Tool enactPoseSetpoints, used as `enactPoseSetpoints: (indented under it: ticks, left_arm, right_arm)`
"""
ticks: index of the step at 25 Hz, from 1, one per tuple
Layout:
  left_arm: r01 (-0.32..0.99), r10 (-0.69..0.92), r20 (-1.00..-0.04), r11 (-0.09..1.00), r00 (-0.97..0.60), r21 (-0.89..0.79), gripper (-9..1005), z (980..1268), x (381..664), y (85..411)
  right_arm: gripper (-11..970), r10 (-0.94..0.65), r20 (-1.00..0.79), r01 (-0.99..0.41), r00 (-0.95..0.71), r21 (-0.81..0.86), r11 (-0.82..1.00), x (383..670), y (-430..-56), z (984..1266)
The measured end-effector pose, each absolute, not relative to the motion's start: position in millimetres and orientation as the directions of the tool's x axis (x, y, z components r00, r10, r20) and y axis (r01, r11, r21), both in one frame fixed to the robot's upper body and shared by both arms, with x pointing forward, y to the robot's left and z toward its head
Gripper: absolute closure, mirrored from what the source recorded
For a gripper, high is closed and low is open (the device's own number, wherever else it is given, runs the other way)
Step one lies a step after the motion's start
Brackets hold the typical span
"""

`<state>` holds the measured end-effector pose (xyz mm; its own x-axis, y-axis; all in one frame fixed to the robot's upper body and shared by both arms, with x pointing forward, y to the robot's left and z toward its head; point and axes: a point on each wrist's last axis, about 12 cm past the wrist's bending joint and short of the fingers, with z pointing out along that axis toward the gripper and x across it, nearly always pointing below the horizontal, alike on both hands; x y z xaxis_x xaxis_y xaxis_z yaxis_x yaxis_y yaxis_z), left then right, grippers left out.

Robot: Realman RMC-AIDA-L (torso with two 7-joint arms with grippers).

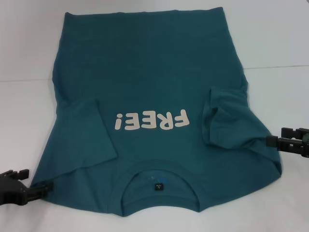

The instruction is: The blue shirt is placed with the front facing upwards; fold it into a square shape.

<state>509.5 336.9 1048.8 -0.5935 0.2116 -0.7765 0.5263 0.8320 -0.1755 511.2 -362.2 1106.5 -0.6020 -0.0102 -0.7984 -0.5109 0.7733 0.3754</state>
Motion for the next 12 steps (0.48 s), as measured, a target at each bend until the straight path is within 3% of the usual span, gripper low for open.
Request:
enactPoseSetpoints:
  ticks: [12]
  left_arm:
    - [0.531, 0.228, -0.741, 0.824, -0.631, -0.199, 122, 1045.3, 511.1, 332.5]
  right_arm:
    - [185, -0.011, -0.792, -0.507, -0.611, 0.38, 0.774, 513.5, -360.7, 1104.5]
